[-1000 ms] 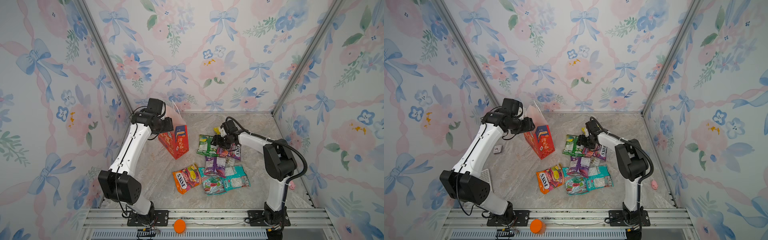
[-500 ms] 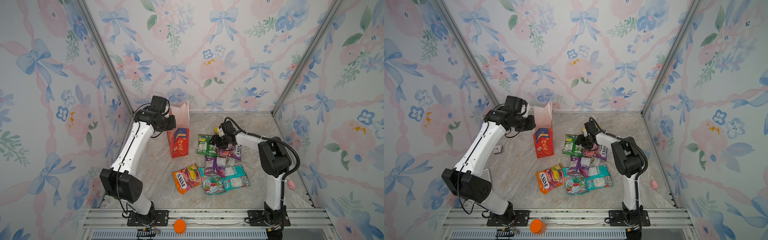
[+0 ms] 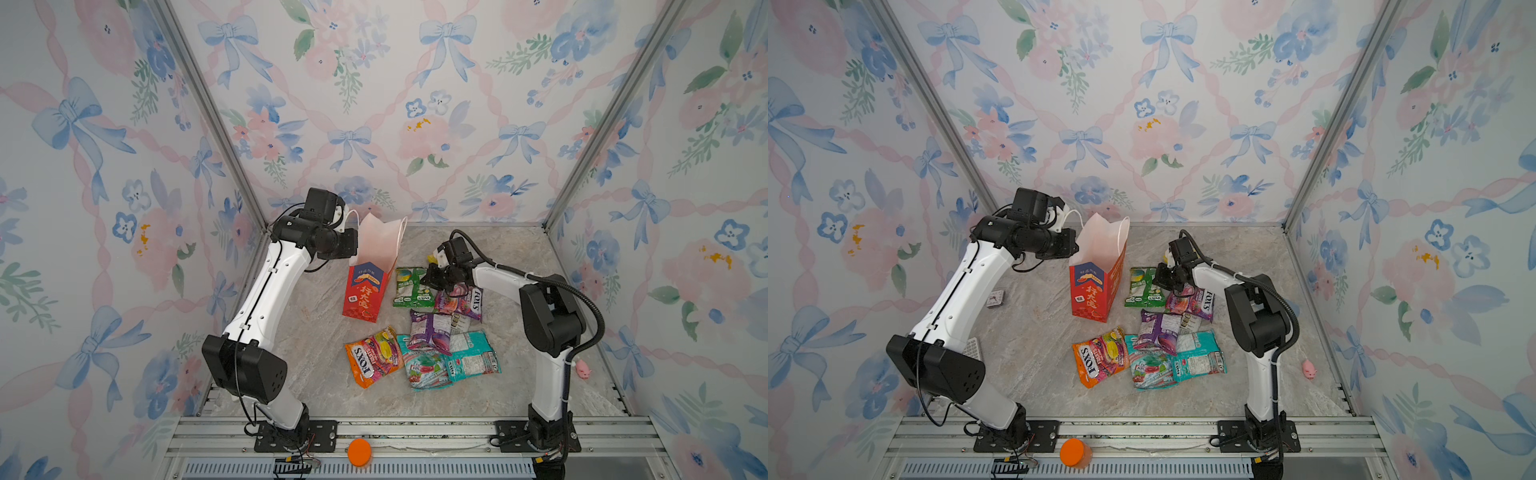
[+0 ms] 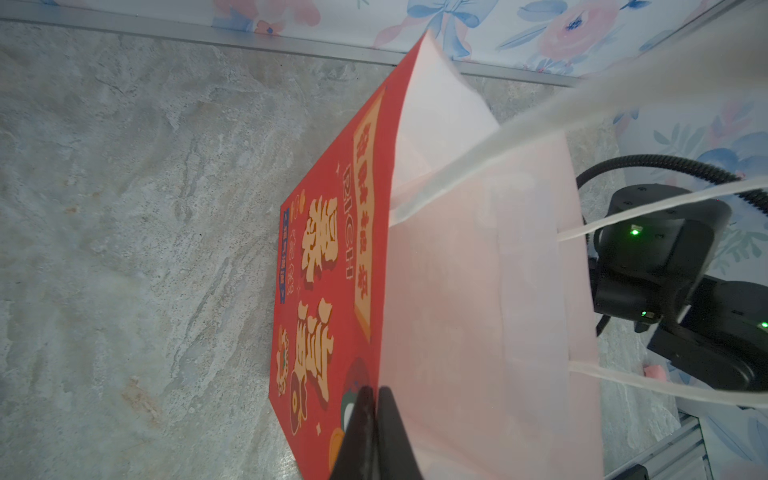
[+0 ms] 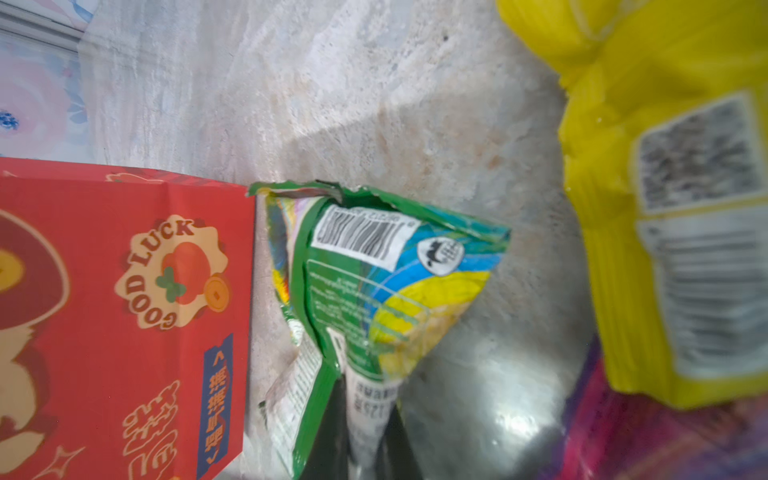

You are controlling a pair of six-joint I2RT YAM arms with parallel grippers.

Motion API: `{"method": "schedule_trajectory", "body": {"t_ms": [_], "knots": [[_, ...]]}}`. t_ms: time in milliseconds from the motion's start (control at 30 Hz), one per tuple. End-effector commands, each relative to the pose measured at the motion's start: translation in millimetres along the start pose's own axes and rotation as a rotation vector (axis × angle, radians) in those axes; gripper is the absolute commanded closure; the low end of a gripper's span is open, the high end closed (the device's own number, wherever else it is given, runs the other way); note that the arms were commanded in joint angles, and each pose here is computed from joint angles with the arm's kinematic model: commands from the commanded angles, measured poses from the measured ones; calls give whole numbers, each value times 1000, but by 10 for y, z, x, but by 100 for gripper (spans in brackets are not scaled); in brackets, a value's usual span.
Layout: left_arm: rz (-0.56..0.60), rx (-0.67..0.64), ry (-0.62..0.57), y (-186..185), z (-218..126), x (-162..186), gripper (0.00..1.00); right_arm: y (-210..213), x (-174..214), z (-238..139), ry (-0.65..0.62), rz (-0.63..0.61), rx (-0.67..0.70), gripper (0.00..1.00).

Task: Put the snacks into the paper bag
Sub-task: 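Grasp the green Fox's packet with the right gripper, then lift the green packet with the right gripper and carry it toward the bag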

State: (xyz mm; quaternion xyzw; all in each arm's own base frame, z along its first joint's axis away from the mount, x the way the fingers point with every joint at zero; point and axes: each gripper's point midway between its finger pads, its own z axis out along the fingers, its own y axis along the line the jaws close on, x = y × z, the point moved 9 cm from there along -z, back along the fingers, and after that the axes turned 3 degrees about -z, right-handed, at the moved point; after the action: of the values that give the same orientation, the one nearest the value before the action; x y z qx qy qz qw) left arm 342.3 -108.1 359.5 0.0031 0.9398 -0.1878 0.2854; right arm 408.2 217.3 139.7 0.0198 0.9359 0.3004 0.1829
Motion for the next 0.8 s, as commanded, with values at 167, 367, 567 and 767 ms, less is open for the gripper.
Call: {"method": "schedule_trajectory", "body": {"t_ms": [167, 367, 567, 767], "knots": [[30, -12, -25, -26, -54, 3, 95, 402, -200, -880, -163, -120, 1, 100], [23, -32, -46, -34, -41, -23, 96, 628, -245, -1530, -270, -206, 91, 100], [21, -57, -59, -52, -19, -40, 97, 952, -257, -2344, -466, -307, 167, 100], [16, -101, -70, -53, 4, -25, 99, 1414, -217, -2907, -626, -394, 121, 100]]}}
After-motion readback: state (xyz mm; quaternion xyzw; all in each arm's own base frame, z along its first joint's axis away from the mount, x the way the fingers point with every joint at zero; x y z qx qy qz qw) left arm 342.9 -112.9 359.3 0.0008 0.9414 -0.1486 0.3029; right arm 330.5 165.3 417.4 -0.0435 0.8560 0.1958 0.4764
